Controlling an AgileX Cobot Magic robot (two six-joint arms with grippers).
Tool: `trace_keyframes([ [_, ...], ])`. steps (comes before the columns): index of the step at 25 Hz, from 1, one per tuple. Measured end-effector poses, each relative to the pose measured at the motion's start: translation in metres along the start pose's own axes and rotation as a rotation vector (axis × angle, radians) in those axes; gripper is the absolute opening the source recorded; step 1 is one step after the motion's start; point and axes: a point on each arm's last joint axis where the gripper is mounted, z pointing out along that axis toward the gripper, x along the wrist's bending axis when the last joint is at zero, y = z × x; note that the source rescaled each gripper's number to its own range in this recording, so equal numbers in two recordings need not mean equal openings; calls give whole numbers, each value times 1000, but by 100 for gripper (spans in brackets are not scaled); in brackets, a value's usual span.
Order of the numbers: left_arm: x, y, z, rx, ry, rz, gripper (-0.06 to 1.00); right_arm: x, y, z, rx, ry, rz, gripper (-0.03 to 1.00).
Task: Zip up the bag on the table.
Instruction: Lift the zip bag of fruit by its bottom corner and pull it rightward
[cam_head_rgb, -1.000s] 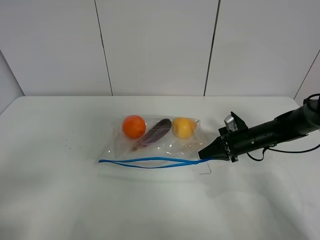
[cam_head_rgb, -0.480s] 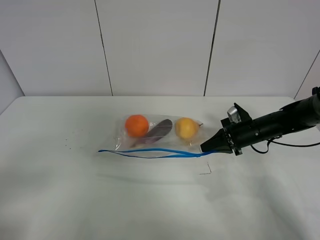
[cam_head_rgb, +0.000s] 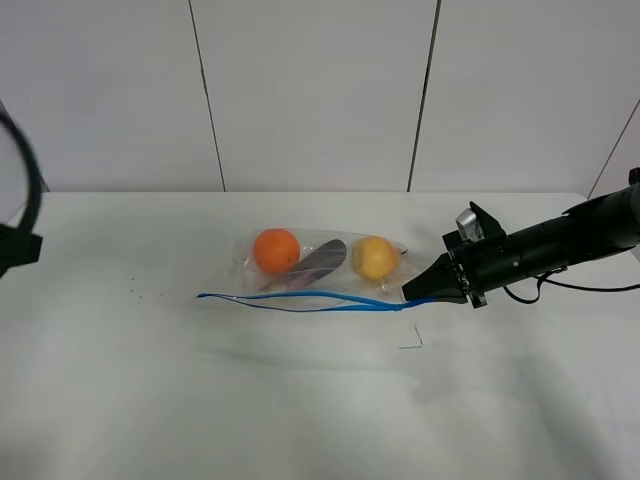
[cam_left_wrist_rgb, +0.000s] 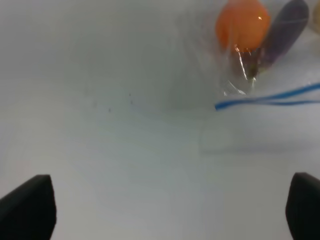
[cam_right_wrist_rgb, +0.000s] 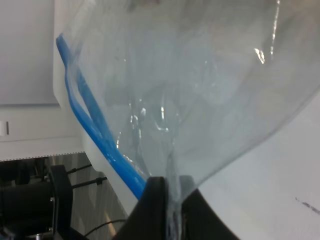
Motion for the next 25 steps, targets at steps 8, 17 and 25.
trace_keyframes([
  [8,-61,73,40,-152,-125,481,100,0,1,0,-8,5,22,0],
  [17,-222,41,119,-191,-2,1163,100,2,3,0,-35,24,78,0],
  [25,-284,-11,175,-200,7,1376,100,3,5,0,-48,36,162,0],
])
